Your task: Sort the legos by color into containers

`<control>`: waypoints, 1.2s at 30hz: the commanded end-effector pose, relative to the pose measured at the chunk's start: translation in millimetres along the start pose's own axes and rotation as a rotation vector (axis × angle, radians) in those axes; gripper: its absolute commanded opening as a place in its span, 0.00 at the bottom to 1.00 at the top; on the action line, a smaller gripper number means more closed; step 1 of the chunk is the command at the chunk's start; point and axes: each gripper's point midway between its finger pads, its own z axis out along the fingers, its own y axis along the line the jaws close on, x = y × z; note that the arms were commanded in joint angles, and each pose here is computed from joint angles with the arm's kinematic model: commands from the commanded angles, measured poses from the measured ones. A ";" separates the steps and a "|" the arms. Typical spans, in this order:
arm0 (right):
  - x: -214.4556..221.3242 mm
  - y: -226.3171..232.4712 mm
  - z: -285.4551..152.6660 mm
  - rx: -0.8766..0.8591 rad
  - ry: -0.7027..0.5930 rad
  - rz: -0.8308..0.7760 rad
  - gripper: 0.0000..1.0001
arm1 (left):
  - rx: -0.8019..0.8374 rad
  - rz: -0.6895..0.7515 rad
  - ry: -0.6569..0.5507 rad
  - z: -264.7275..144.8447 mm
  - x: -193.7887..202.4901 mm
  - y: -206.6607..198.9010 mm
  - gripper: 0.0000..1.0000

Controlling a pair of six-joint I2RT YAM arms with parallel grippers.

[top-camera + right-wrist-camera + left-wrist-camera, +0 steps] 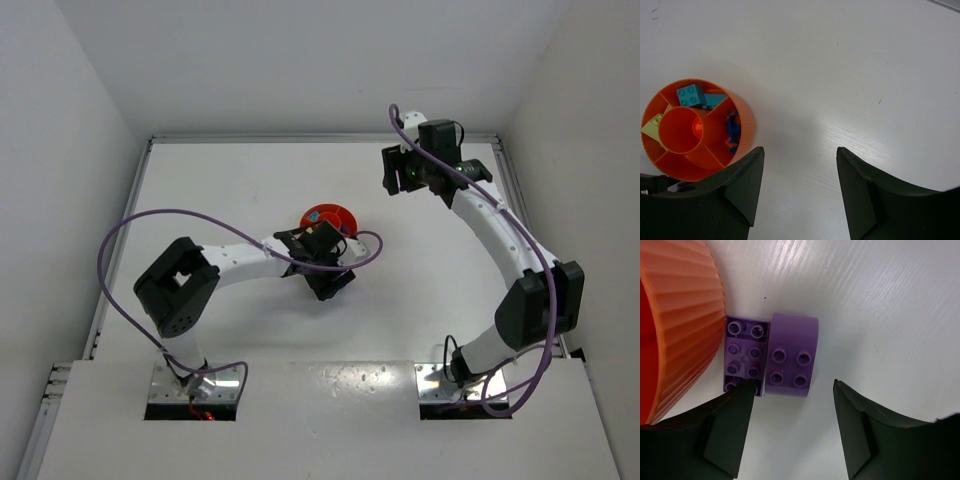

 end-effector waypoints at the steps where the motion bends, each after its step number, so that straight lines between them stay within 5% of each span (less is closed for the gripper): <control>1: -13.7 1.0 -8.0 -0.012 -0.055 0.014 0.61 | -0.015 0.030 -0.063 -2.4 -26.9 1.4 0.66; 17: -9.9 2.8 -8.0 -0.021 -0.054 0.014 0.61 | -0.011 0.137 -0.112 -15.0 -44.7 -17.8 0.14; 26: -12.2 0.9 -11.4 -0.023 -0.063 0.028 0.61 | -0.014 0.247 -0.208 -92.8 -81.6 -18.8 0.13; 36: -16.2 2.4 -12.9 -0.032 -0.073 0.026 0.61 | -0.105 0.256 -0.232 -113.1 -97.5 14.4 0.14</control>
